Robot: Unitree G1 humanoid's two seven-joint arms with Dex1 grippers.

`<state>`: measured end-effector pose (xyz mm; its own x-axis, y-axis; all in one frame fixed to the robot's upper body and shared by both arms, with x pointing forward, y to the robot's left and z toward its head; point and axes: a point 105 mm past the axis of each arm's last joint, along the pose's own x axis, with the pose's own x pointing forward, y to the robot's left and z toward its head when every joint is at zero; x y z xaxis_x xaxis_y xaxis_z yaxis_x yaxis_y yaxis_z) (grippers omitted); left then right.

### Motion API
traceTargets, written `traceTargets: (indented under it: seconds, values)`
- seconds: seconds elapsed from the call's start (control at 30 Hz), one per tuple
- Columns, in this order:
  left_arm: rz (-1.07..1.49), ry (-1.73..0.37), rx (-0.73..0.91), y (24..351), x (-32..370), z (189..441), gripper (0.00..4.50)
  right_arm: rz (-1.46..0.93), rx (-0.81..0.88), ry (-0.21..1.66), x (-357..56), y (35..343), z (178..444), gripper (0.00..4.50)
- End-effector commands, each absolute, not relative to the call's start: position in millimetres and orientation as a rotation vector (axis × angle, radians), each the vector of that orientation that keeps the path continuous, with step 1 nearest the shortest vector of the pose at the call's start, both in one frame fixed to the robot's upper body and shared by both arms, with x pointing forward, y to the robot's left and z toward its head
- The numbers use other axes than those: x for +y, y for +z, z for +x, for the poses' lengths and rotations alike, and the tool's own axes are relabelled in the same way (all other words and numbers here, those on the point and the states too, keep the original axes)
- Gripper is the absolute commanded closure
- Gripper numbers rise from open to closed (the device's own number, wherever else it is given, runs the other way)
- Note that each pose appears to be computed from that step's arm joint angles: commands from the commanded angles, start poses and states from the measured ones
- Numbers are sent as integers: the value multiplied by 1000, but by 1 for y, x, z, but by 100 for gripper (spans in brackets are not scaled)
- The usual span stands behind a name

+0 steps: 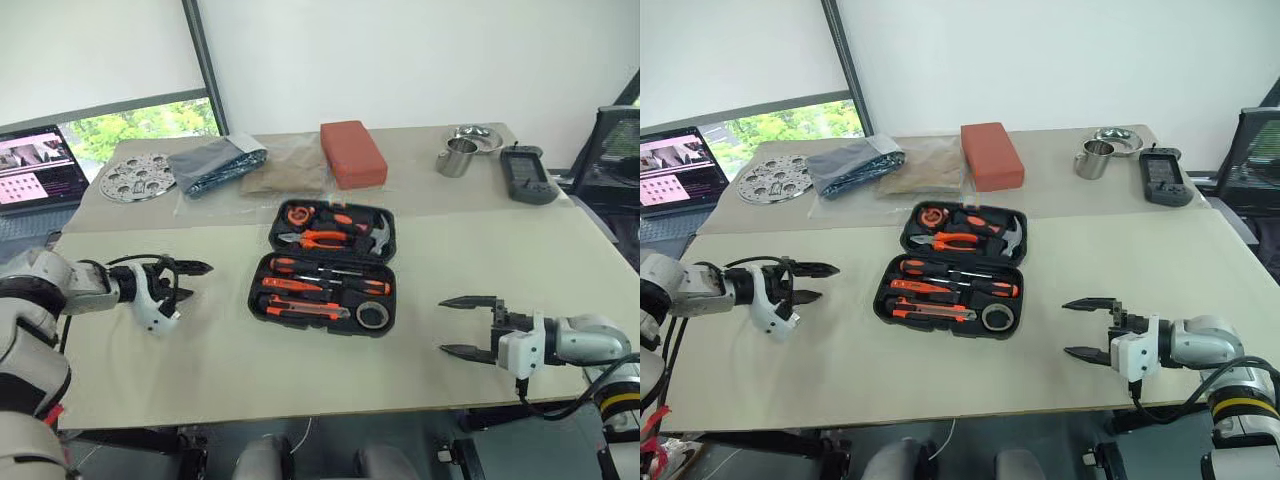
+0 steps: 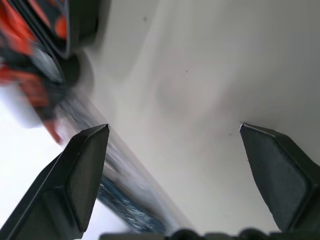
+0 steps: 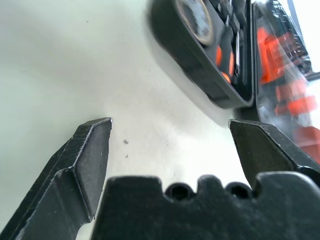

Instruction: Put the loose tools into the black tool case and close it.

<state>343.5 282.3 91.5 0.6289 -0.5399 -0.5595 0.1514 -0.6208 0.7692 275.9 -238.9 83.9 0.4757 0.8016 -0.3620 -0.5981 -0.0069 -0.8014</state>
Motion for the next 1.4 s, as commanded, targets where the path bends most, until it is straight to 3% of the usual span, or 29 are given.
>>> traceTargets:
  seconds: [0.03, 0.17, 0.3, 0.5, 0.7, 1.03, 1.17, 1.4]
  values:
    - [1702, -770, -39, 94, 293, 360, 0, -834, -193, 892, -247, 106, 307, 13]
    - [1328, -630, 79, 108, 288, 380, 0, -590, -116, 864, -240, 117, 319, 13]
    - [684, -503, 124, 136, 282, 409, 0, -285, 0, 780, -233, 139, 339, 13]
    - [4, -500, 181, 158, 245, 437, 0, 84, 203, 671, -212, 163, 374, 13]
    - [-207, -494, 297, 157, 198, 453, 0, 332, 466, 571, -201, 157, 405, 13]
    - [-222, -478, 357, 147, 158, 462, 0, 387, 526, 562, -177, 149, 426, 13]
    - [-230, -477, 355, 147, 146, 464, 0, 376, 507, 558, -173, 149, 432, 113]
    - [-237, -460, 355, 145, 140, 465, 0, 375, 496, 564, -173, 150, 435, 359]
